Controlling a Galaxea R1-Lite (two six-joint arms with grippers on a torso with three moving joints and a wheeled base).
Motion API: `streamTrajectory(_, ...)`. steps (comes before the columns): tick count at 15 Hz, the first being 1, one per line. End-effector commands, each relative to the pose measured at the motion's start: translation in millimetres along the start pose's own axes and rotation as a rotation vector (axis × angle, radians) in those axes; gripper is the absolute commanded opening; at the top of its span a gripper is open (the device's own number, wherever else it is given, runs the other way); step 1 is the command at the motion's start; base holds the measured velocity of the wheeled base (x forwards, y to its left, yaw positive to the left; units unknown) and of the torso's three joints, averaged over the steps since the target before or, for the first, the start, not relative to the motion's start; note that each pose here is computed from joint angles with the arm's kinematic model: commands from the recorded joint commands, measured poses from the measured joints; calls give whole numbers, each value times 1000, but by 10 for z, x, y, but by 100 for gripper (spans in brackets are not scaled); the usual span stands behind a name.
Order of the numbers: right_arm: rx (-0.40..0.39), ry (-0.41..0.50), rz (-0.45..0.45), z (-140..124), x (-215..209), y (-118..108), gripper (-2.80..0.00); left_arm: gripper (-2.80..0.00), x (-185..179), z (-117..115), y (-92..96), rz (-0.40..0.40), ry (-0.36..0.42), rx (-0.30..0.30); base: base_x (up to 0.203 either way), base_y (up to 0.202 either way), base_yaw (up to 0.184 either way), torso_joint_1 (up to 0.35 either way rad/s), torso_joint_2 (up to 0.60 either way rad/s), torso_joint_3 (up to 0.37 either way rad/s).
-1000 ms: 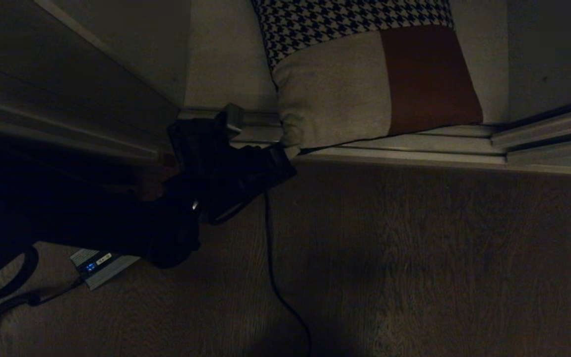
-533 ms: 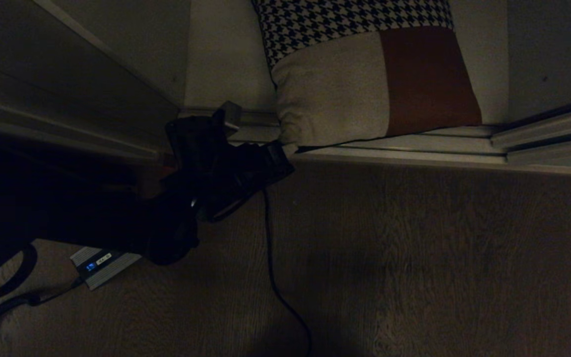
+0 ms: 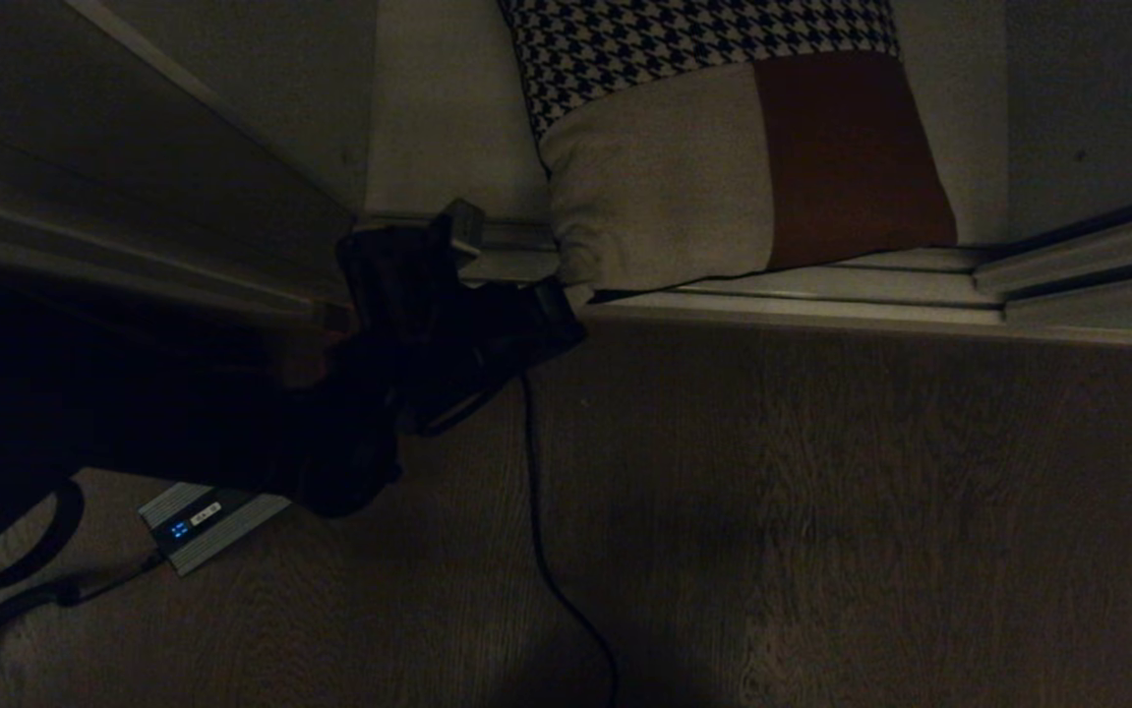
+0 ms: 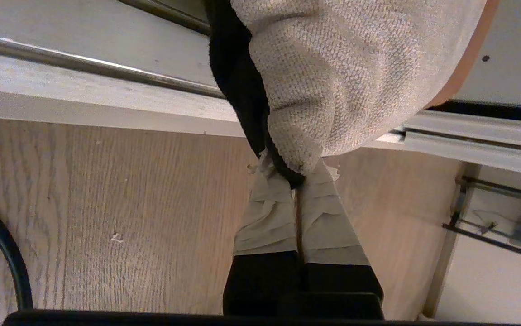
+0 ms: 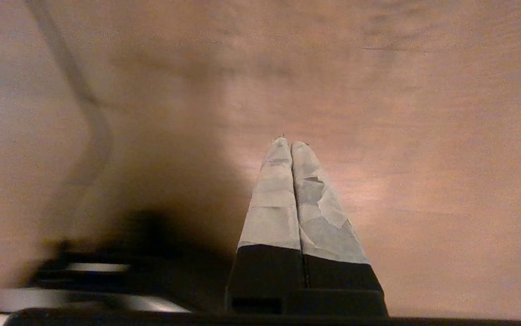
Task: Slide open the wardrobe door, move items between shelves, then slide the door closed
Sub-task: Place the pillow on the higher shelf
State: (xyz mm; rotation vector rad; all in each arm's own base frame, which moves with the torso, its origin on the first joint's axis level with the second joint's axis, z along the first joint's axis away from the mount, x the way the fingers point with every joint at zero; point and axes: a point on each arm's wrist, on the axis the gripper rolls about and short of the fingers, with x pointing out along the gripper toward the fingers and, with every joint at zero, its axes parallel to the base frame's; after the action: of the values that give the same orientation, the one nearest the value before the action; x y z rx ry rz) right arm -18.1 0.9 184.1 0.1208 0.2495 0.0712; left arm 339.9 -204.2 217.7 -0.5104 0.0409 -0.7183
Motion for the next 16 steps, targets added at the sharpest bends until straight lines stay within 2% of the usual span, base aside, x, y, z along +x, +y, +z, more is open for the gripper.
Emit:
streamTrajectory(1,93,136,42,257,291,26,-280,-280,28,36,-17,-10,-13,0,0,0,0,0,0,0)
streamTrajectory(3,201,221,100,332,549,40,-280,-280,68,72,-32,-5,-2,-2,0,0,0,0,0,0)
streamTrajectory(4,223,238,115,344,684,39,-280,-280,76,97,-44,-8,-6,-1,0,0,0,0,0,0)
streamTrajectory(10,248,354,150,311,1583,-11,-280,-280,144,124,-67,13,37,4,0,0,0,0,0,0)
streamTrajectory(13,227,354,172,298,2029,-38,-280,-280,187,157,-77,21,52,4,0,0,0,0,0,0)
streamTrajectory(16,208,279,210,416,2383,-43,-280,-280,211,227,-111,22,55,16,0,0,0,0,0,0)
